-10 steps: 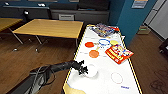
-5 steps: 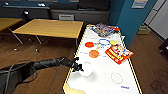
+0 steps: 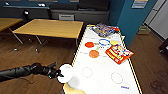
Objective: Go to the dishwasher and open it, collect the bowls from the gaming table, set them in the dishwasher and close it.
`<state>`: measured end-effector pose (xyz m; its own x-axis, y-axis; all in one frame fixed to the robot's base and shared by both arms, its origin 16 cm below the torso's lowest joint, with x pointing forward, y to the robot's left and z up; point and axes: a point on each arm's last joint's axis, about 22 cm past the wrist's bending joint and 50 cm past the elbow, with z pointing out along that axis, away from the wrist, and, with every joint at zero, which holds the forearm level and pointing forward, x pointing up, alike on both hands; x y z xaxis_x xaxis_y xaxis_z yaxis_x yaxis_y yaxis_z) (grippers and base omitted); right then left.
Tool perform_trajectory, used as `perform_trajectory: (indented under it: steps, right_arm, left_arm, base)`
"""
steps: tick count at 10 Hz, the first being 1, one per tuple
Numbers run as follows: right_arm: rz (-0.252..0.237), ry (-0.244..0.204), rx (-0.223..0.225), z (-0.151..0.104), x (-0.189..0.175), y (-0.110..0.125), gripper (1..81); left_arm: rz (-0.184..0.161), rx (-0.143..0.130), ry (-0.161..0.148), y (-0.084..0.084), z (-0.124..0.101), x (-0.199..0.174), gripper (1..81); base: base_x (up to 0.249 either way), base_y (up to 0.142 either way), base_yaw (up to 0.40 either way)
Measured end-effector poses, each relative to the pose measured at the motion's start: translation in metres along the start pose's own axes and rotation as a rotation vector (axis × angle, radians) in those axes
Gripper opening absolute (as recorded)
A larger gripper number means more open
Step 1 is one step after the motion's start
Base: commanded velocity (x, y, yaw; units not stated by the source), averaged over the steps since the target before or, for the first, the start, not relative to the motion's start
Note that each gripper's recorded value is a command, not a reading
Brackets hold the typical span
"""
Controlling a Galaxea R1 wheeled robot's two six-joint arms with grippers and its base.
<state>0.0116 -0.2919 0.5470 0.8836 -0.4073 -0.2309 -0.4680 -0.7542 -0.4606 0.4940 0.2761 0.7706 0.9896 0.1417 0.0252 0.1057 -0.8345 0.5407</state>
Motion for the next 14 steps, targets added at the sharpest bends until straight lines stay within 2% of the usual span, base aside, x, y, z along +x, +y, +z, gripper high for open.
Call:
perform_trajectory:
  steps: [2,3,4,5,6,7,9,11,12,13,14]
  right_arm:
    - [0.004,-0.002,-0.003,-0.001,-0.004,0.002,1.0]
    - [0.008,-0.007,-0.005,-0.001,-0.008,0.003,1.0]
    - [0.008,-0.010,-0.009,-0.001,-0.010,0.006,1.0]
    - [0.007,-0.006,-0.013,0.000,-0.009,0.008,1.0]
    - [0.008,-0.007,-0.016,0.001,-0.011,0.009,1.0]
    - [0.007,-0.009,-0.017,0.002,-0.012,0.009,1.0]
    - [0.009,-0.013,-0.008,0.015,-0.017,0.003,1.0]
    - [0.007,-0.014,-0.016,0.019,-0.018,0.006,1.0]
    - [0.004,-0.009,-0.026,0.019,-0.016,0.011,1.0]
    - [0.003,-0.009,-0.029,0.018,-0.016,0.013,1.0]
    - [0.003,-0.008,-0.029,0.019,-0.016,0.013,1.0]
  left_arm:
    - [-0.035,0.032,-0.044,-0.051,0.000,-0.074,1.0]
    - [-0.057,0.053,-0.058,-0.080,0.002,-0.111,1.0]
    - [-0.086,0.076,-0.086,-0.108,0.006,-0.154,1.0]
    - [-0.107,0.082,-0.128,-0.126,0.014,-0.203,1.0]
    - [-0.128,0.069,-0.154,-0.136,0.022,-0.244,1.0]
    - [-0.150,0.075,-0.170,-0.153,0.029,-0.278,1.0]
    - [-0.181,0.116,-0.182,-0.196,0.045,-0.329,1.0]
    - [-0.180,0.166,-0.152,-0.240,0.064,-0.352,1.0]
    - [-0.175,0.178,-0.139,-0.253,0.075,-0.363,1.0]
    - [-0.175,0.173,-0.140,-0.256,0.091,-0.381,1.0]
    - [-0.182,0.153,-0.151,-0.249,0.108,-0.403,1.0]
  base:
    - [0.000,0.000,0.000]
    - [0.000,0.000,0.000]
    - [0.000,0.000,0.000]
    - [0.000,0.000,0.000]
    - [0.000,0.000,0.000]
    - [0.000,0.000,0.000]
    - [0.000,0.000,0.000]
    - [0.000,0.000,0.000]
    - [0.000,0.000,0.000]
    - [0.000,0.000,0.000]
    - [0.000,0.000,0.000]
